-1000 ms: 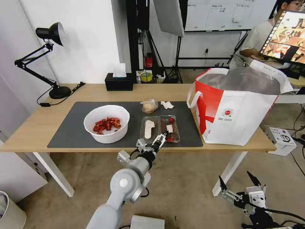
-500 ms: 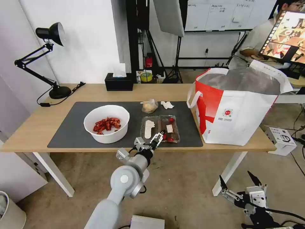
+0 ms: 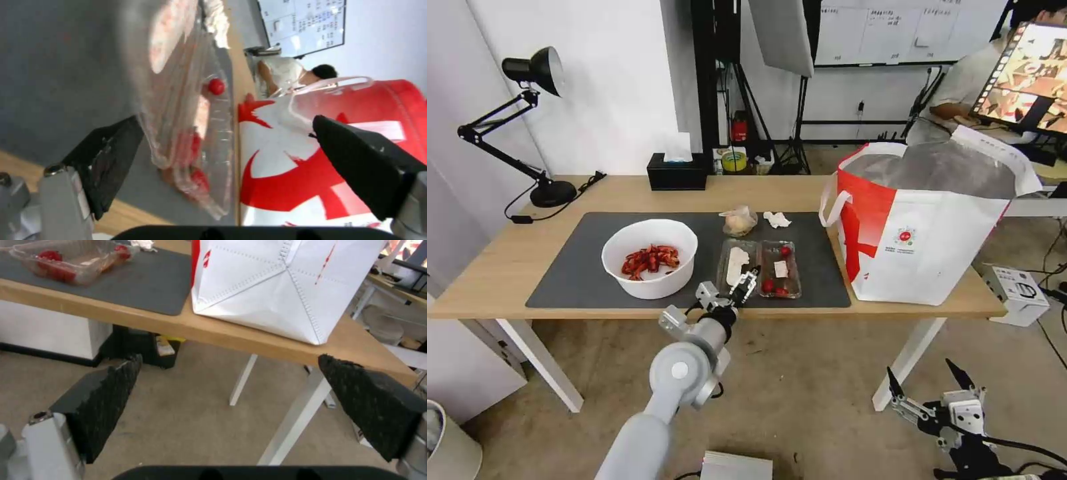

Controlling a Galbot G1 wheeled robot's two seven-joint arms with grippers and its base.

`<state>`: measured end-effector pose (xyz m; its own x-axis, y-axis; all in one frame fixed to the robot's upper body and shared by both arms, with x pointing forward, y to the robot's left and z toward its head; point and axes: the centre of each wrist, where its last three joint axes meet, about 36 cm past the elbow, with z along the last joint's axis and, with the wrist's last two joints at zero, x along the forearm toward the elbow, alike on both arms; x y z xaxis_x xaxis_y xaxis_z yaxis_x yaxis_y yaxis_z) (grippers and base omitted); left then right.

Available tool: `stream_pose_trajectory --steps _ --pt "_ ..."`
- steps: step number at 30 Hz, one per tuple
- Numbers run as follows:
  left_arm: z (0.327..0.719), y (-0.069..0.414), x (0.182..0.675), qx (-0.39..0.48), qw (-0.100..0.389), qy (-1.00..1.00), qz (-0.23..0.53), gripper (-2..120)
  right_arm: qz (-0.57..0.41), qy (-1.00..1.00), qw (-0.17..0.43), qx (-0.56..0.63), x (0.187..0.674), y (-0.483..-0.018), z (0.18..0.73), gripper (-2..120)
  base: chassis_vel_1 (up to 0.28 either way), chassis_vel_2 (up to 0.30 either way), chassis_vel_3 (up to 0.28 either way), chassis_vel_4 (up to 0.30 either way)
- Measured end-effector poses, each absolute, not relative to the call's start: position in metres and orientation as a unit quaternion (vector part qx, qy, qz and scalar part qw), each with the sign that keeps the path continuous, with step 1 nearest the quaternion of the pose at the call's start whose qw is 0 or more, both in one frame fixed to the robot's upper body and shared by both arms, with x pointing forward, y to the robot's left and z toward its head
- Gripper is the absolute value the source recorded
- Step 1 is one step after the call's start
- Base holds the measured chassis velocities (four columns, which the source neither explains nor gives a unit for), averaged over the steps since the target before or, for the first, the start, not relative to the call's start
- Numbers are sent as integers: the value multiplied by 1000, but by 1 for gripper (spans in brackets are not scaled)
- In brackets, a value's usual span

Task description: Pick up the trash from the table and place it into the takeout bag.

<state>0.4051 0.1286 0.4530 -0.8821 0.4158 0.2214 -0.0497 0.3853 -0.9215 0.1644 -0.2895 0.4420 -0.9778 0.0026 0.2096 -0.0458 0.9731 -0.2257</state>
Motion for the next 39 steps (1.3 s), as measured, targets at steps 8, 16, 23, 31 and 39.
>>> stream_pose_trajectory --steps 8,16,23,31,39 --pt "464 132 400 -127 202 -806 542 100 115 -988 103 11 167 -291 440 100 0 0 0 0" --pt "474 131 400 -154 188 -808 536 100 108 -989 96 8 172 -292 440 100 0 0 0 0" --pt "479 120 403 -174 178 -811 529 100 105 -990 94 3 173 -292 439 100 0 0 0 0" --pt "483 105 405 -203 174 -809 523 100 100 -991 90 1 176 -292 439 100 0 0 0 0" --pt "472 111 421 -216 158 -848 458 79 56 -995 83 11 191 -293 445 100 0 0 0 0"
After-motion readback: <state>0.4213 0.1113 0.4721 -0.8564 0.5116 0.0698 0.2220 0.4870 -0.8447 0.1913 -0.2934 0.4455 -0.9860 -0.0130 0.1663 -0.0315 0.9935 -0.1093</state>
